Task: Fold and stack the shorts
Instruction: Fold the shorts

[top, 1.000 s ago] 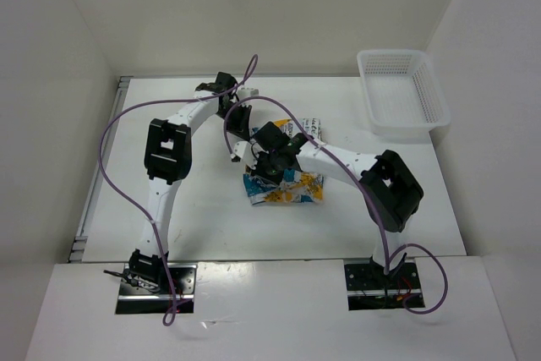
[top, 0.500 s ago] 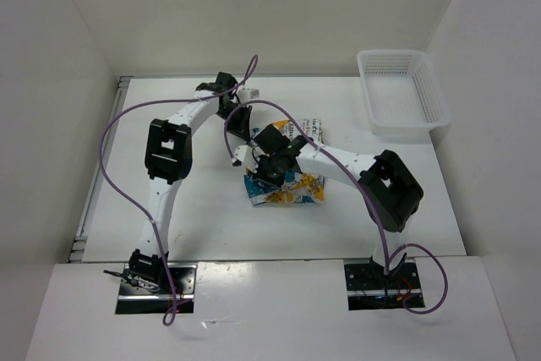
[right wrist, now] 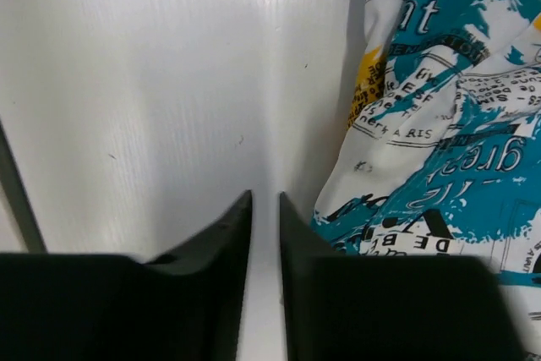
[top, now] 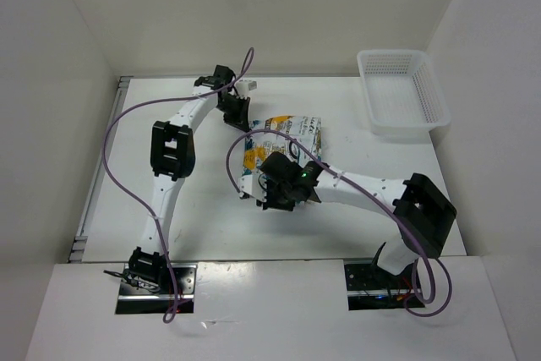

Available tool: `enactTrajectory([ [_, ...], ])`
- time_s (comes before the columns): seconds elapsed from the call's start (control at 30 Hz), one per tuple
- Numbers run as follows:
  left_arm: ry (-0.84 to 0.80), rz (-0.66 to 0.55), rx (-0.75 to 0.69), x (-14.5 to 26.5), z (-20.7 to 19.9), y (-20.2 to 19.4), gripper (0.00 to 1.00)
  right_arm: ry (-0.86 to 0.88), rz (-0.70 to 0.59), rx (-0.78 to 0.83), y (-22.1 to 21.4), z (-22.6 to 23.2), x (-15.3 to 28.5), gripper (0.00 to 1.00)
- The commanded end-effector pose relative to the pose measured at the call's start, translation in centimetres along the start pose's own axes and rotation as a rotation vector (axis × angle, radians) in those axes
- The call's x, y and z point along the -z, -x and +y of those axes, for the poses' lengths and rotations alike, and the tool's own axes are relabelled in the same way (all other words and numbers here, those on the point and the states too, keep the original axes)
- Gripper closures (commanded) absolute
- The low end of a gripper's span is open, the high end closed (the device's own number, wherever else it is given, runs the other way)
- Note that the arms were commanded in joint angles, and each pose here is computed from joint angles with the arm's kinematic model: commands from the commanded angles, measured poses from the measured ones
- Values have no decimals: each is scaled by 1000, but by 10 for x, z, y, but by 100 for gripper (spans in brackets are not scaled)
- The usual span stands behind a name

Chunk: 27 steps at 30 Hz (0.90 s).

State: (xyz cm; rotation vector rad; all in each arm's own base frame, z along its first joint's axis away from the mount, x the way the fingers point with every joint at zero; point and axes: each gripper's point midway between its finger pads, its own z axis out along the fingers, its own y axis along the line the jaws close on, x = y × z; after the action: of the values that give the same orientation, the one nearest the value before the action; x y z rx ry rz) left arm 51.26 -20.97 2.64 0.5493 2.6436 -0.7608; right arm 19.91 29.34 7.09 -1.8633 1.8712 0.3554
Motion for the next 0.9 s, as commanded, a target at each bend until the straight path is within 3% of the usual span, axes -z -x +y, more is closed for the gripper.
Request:
enactTrajectory([
  [0.0,12,-21,-11,-1,7,6,100,-38,6,61,-1,-8,-1,72],
  [0.07,3,-22,-11,1,5,6,100,-59,-2,64,5,-13,2,61],
  [0.23,-29,-24,-11,3,-2,6,100,-100,-120,51,53,-32,22,59],
  [0.3,-29,-23,-10,5,-3,6,100,-104,-246,21,93,-39,40,59],
  [0.37,-33,-19,-18,3,-8,5,100,-86,-334,-26,123,-43,48,52],
  [0.47,-33,-19,-18,5,-9,5,100,-80,-362,-75,139,-53,27,49],
  [0.67,-45,-26,-31,8,-18,7,100,-116,-242,-175,101,-77,-34,49],
  [0.77,-46,-23,-30,12,-21,5,100,-194,-235,-234,88,-106,-32,57],
  [0.87,-36,-24,-30,21,-24,3,84,-236,-227,-213,83,-117,-14,61],
])
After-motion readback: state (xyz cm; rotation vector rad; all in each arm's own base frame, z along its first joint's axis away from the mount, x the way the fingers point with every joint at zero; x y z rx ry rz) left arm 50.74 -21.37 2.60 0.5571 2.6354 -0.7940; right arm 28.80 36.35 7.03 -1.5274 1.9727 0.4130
